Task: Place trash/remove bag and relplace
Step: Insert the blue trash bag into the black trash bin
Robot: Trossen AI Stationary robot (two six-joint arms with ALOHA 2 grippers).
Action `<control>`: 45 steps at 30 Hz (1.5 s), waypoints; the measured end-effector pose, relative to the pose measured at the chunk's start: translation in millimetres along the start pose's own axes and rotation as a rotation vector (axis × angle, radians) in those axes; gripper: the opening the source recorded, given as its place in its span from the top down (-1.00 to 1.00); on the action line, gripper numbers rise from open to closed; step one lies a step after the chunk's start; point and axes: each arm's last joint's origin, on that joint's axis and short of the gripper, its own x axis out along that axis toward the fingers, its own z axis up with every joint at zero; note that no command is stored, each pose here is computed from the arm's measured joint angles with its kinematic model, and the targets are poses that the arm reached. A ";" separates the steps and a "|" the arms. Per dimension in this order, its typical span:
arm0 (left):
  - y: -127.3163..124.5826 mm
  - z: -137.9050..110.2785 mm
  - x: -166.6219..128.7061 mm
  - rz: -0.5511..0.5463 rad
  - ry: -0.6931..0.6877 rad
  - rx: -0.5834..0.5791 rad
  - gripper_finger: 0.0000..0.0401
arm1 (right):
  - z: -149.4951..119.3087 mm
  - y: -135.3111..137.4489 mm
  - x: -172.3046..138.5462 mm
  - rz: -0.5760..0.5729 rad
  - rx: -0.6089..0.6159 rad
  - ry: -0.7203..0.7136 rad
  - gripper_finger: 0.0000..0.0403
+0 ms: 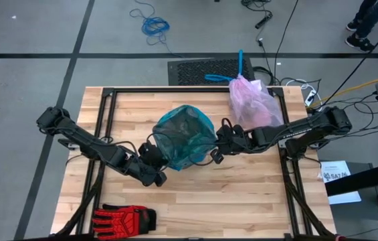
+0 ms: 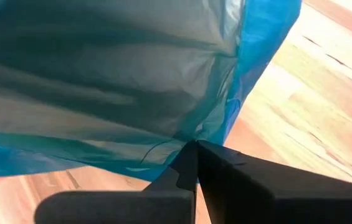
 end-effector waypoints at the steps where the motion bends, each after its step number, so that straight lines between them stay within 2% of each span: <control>1: 0.2 -0.3 -0.1 0.003 0.001 0.003 1.00 | -0.1 0.3 0.4 0.000 0.001 0.001 1.00; 8: 2.8 -2.7 0.9 0.030 -0.001 0.013 1.00 | -0.3 0.1 0.8 0.000 0.016 0.005 1.00; 17: 4.5 -15.8 2.1 0.031 0.011 -0.030 1.00 | 1.0 -0.2 -2.0 0.009 0.039 -0.004 1.00; 25: -5.0 7.4 -19.3 -0.049 -0.048 0.013 1.00 | 4.5 -1.5 -9.6 0.032 0.054 -0.024 1.00; 30: -2.3 22.0 -39.1 -0.085 -0.101 0.026 1.00 | 7.5 -3.5 -17.5 0.050 0.051 -0.043 1.00; 41: 34.3 47.9 -102.7 -0.213 -0.259 -0.034 1.00 | 17.5 -19.5 -62.2 0.129 -0.016 -0.126 1.00; 45: 63.4 48.6 -118.6 -0.131 -0.269 -0.097 1.00 | 26.8 -30.8 -77.4 0.107 -0.057 -0.223 1.00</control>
